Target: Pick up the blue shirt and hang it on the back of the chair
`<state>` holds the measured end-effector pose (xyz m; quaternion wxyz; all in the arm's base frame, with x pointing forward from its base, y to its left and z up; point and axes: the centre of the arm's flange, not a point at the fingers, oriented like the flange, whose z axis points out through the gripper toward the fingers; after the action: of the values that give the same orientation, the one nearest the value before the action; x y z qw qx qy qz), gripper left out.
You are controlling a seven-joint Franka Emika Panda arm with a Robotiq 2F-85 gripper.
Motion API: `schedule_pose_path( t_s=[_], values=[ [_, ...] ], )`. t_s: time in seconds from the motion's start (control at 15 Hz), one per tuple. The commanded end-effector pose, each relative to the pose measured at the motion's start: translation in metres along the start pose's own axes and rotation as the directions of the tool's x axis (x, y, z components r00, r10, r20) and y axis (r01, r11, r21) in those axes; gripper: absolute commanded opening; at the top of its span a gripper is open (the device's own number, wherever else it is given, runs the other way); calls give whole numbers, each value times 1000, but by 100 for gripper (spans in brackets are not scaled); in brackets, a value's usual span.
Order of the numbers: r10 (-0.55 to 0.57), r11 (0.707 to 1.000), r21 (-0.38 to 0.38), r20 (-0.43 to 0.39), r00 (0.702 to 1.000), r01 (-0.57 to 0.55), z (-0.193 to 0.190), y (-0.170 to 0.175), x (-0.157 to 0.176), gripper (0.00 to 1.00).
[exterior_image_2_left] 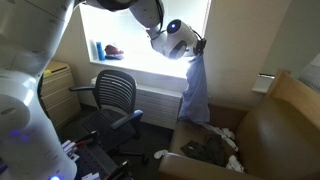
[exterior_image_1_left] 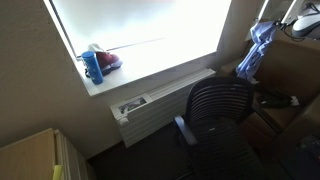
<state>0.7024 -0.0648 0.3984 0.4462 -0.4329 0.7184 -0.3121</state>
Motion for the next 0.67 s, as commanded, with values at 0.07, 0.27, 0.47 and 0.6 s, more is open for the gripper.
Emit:
schedule_pose_path(
  t_s=[0.07,0.27,0.47,0.6],
  values=[
    [-118,980,-145,109,987,133,-102,10,-50,1],
    [-225,932,-265,106,969,246,-146,42,-86,1],
    [-214,940,-251,97,972,232,-118,43,-87,3],
    [-230,935,-261,71,971,241,-134,44,-77,3]
  ],
)
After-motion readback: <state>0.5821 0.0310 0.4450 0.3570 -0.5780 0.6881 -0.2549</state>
